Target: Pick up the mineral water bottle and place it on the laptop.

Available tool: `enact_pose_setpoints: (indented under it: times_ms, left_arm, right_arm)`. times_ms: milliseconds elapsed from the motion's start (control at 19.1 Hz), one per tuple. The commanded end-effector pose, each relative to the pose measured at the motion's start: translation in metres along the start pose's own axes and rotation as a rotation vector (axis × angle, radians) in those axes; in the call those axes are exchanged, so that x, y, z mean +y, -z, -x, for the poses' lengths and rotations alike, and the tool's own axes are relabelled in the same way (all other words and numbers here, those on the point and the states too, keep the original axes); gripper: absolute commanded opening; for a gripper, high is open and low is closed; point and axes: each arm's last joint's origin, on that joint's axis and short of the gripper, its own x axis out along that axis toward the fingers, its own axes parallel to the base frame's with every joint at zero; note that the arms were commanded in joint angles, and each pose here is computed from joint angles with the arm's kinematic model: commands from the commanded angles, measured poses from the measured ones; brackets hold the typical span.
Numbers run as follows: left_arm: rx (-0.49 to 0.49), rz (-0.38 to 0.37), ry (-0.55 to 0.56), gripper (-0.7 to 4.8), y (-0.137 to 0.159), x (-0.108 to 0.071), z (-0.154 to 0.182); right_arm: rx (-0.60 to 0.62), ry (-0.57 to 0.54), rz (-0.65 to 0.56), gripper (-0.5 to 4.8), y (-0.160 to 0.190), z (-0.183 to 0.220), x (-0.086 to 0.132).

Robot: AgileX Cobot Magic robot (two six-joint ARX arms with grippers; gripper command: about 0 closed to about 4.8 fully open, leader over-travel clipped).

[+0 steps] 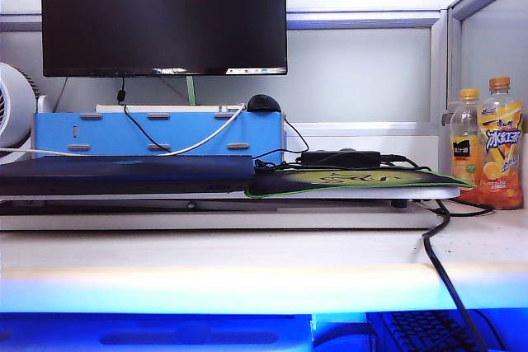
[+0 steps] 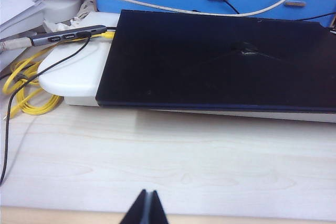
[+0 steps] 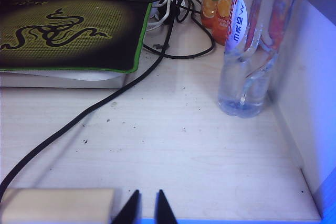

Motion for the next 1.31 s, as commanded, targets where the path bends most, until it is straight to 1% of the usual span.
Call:
enact_pose_setpoints:
  times_ms: [52, 679, 731, 783, 836, 888, 992, 1045, 1097, 1149, 1306]
  left_arm:
    - [-0.003, -0.002, 0.003, -0.02, 0.0, 0.0, 0.0]
    - [-0.003, -0.001, 0.003, -0.02, 0.0, 0.0, 0.0]
    - [-0.003, -0.002, 0.003, -0.02, 0.0, 0.0, 0.0]
    - [-0.003, -0.002, 0.003, -0.02, 0.0, 0.0, 0.0]
    - [-0.003, -0.002, 0.003, -0.02, 0.0, 0.0, 0.0]
    - [-0.003, -0.002, 0.003, -0.02, 0.0, 0.0, 0.0]
    - [-0.003, -0.001, 0.003, -0.02, 0.0, 0.0, 0.0]
    - [-0.003, -0.001, 0.003, -0.02, 0.0, 0.0, 0.0]
    - [-0.003, -0.002, 0.003, -0.02, 0.0, 0.0, 0.0]
    - [-0.003, -0.001, 0.003, -0.02, 0.0, 0.0, 0.0]
    - [-0.003, -0.002, 0.003, -0.02, 0.0, 0.0, 0.0]
  right_arm:
    - [0.011, -0.002, -0.004, 0.5, 0.002, 0.0, 0.0]
    - [0.004, -0.003, -0.006, 0.5, 0.001, 0.0, 0.0]
    - [-0.004, -0.008, -0.024, 0.5, 0.0, 0.0, 0.0]
    - [-0.015, -0.043, -0.119, 0.5, -0.001, 0.0, 0.001]
    - [-0.033, -0.083, -0.24, 0.5, -0.004, 0.0, 0.002]
    - [-0.062, -0.139, -0.342, 0.5, -0.008, 0.0, 0.004]
    - [-0.123, -0.273, -0.344, 0.48, -0.017, 0.002, 0.007]
    - [-0.158, -0.279, -0.33, 0.31, -0.021, 0.004, 0.007]
    - [-0.185, -0.24, -0.277, 0.2, -0.026, 0.006, 0.006]
    - [-0.19, -0.162, -0.235, 0.16, -0.03, 0.008, 0.004]
    - [-0.141, 0.15, -0.18, 0.1, -0.044, 0.013, -0.004]
